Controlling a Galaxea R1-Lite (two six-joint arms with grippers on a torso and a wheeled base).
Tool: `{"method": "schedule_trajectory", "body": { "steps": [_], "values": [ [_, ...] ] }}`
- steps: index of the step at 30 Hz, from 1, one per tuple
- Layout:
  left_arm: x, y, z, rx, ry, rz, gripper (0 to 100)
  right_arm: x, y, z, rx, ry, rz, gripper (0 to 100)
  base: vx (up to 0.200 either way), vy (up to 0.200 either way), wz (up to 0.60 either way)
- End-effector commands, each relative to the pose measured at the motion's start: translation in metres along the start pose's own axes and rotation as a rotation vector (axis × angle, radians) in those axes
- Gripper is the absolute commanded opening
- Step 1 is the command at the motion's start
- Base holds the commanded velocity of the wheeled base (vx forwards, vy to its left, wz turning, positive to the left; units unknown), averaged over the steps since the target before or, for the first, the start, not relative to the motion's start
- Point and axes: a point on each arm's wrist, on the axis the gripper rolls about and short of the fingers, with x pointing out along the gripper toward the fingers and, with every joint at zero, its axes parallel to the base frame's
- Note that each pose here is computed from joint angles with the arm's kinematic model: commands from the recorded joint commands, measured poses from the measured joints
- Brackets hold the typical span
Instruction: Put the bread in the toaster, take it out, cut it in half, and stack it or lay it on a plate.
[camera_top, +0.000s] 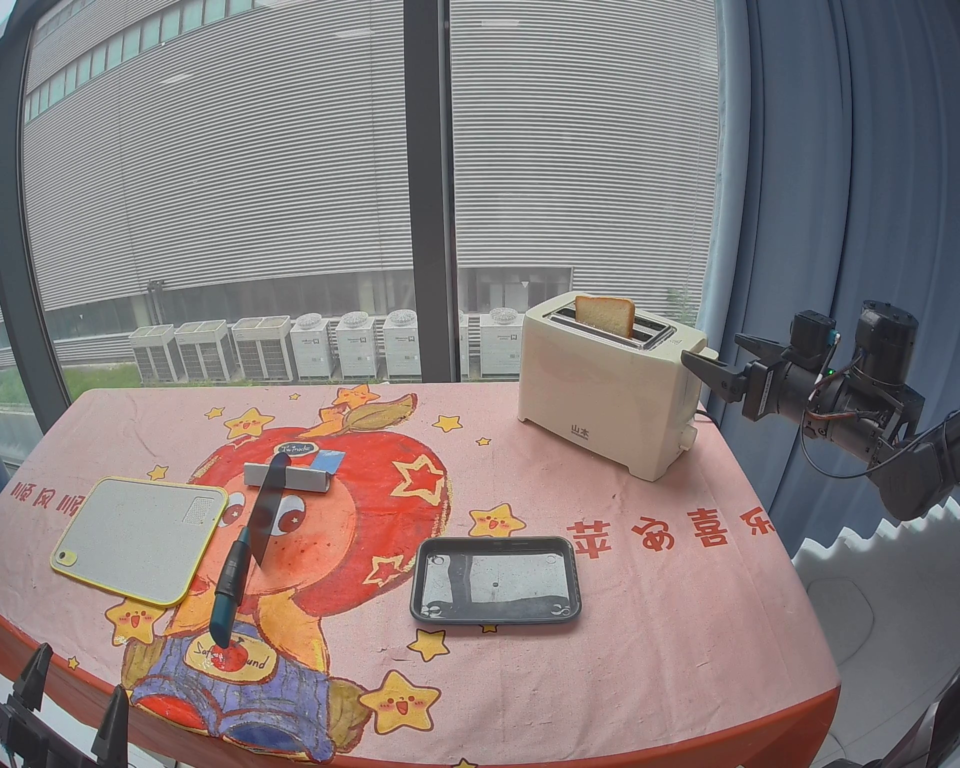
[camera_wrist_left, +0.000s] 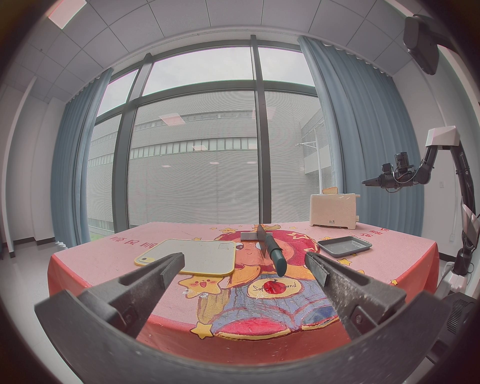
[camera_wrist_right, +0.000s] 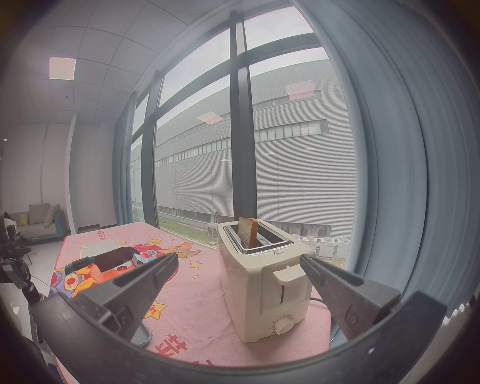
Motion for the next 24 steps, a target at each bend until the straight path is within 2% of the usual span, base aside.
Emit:
{"method": "schedule_trajectory", "body": {
  "steps": [1, 5, 15, 24],
  "values": [
    [0.0, 0.0, -0.005, 0.0, 0.0, 0.0, 100, 0.008, -0.002, 0.003, 0.002, 0.008, 0.009, 100, 0.0, 0.0, 0.0],
    [0.0, 0.0, -0.005, 0.0, 0.0, 0.0, 100, 0.016, -0.007, 0.012, 0.003, 0.008, 0.007, 100, 0.0, 0.0, 0.0],
    [0.0, 0.0, -0.005, 0.0, 0.0, 0.0, 100, 0.034, -0.009, 0.034, -0.001, 0.047, 0.025, 100, 0.0, 0.0, 0.0],
    [0.0, 0.0, -0.005, 0.0, 0.0, 0.0, 100, 0.058, -0.014, 0.028, 0.008, 0.088, 0.058, 100, 0.0, 0.0, 0.0]
  ]
}}
